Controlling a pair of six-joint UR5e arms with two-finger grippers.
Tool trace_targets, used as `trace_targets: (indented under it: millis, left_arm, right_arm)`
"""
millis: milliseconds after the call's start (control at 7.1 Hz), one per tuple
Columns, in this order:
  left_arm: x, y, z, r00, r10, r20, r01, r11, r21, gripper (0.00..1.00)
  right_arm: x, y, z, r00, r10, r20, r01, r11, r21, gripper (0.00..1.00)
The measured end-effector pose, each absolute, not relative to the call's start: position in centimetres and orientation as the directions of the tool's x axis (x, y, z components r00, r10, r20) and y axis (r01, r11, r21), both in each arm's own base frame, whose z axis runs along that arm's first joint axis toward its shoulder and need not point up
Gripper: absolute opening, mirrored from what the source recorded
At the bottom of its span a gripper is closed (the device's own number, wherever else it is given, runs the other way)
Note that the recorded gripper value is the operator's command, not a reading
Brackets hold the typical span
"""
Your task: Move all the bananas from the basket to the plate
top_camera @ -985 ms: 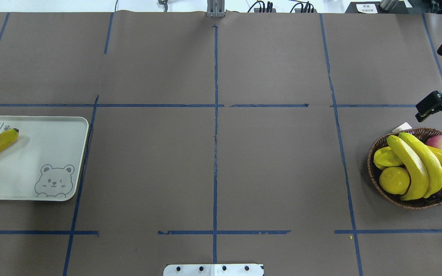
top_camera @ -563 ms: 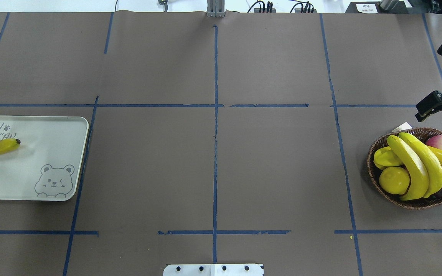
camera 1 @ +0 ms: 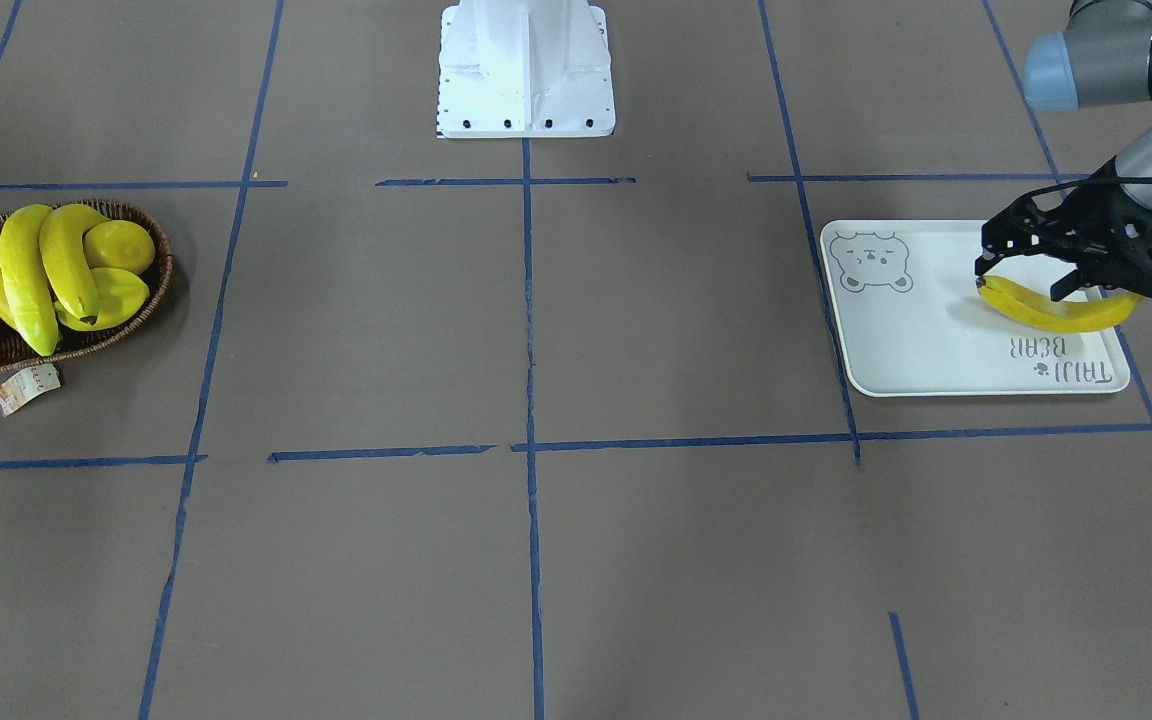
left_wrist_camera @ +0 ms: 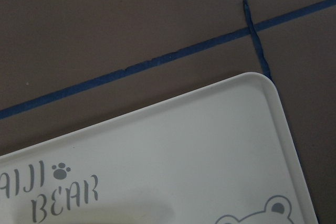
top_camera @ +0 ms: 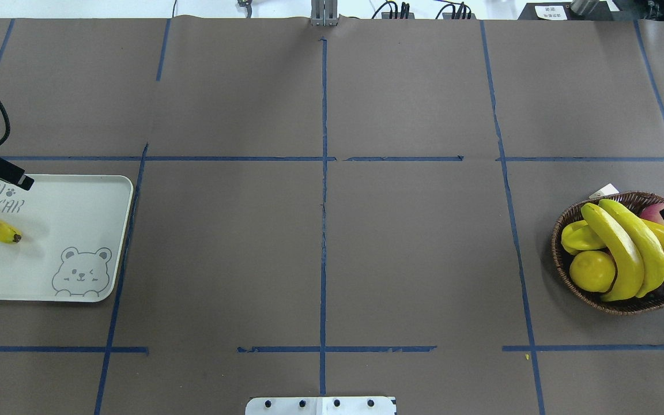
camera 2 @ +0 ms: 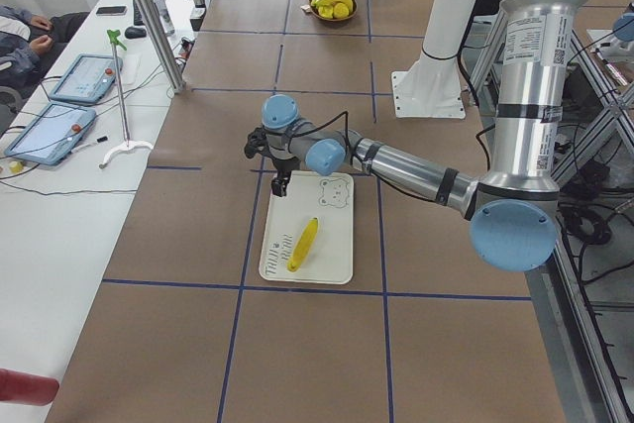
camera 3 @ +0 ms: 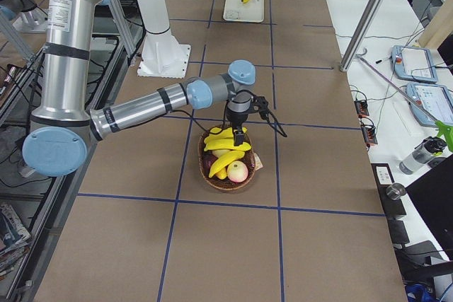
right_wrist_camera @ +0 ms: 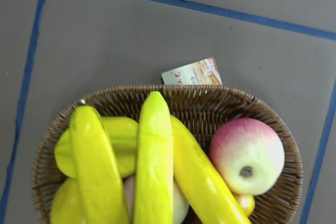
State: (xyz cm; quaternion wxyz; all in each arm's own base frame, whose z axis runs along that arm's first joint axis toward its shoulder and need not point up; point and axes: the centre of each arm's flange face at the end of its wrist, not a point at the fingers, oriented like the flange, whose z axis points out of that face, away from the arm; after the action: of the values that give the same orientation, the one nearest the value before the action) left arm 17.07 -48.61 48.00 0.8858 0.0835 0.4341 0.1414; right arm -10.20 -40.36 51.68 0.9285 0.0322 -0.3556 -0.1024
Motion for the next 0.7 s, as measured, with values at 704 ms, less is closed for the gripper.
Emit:
trace_targets:
  millis: [704]
  left_arm:
    - [17.9, -48.6, 47.3, 0.576, 0.33, -0.748, -0.184, 0.944, 0.274, 1.0]
  right_arm:
    - [-13.1, -37.1, 52.6, 0.72, -0.088, 0.688, 0.036, 0.995, 0.09, 0.84]
